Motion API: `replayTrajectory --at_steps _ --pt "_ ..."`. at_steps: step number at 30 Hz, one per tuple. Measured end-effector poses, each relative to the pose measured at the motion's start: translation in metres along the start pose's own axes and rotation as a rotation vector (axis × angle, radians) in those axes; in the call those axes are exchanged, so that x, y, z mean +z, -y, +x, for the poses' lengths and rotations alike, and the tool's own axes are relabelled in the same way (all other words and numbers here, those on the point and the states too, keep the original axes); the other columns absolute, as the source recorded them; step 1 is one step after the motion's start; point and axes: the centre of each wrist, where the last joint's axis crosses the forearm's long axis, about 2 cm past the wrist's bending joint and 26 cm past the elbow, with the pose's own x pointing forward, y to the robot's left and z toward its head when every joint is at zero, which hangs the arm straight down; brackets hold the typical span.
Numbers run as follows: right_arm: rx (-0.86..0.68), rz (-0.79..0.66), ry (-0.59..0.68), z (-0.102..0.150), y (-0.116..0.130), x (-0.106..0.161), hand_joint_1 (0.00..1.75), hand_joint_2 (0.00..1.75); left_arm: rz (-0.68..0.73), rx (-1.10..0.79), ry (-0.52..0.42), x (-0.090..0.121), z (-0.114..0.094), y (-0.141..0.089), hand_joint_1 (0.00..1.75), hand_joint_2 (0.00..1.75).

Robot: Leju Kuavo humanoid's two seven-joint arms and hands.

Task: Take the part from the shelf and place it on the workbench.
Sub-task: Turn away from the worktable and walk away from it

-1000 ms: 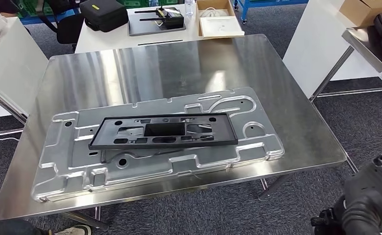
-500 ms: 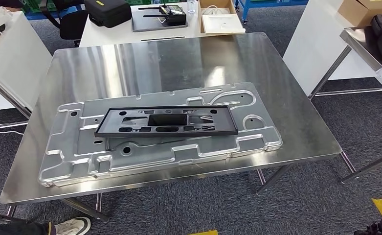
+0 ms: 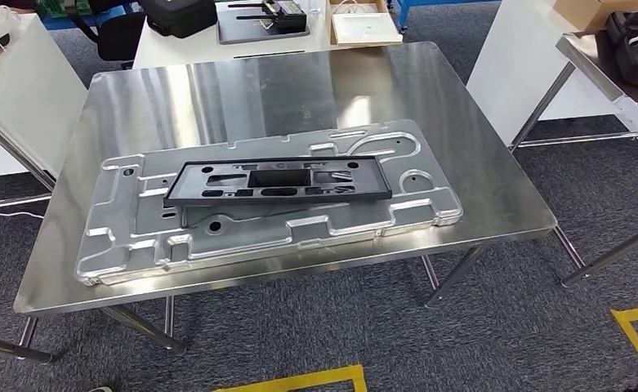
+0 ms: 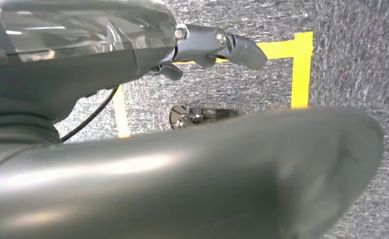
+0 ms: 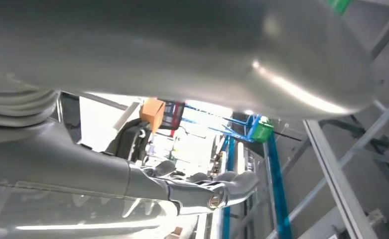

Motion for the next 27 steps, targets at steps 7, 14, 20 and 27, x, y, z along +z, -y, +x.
replayTrajectory --at_steps 7,14,20,27 --pt "0.018 0.025 -0.099 -0.005 -0.004 0.011 0.00 0.00 0.005 0.006 -0.003 0.000 -0.001 0.000 0.00 0.00" --pt "0.068 0.038 -0.243 -0.018 0.002 0.029 0.00 0.00 0.007 0.013 0.002 -0.001 0.002 0.000 0.00 0.00" --pt "0.101 0.050 -0.380 -0.035 0.008 0.049 0.00 0.00 0.012 0.014 0.000 0.000 0.000 -0.001 0.00 0.00" --pt "0.137 0.109 -0.636 -0.066 0.011 0.094 0.00 0.00 0.010 0.007 -0.003 0.000 0.000 -0.001 0.00 0.00"
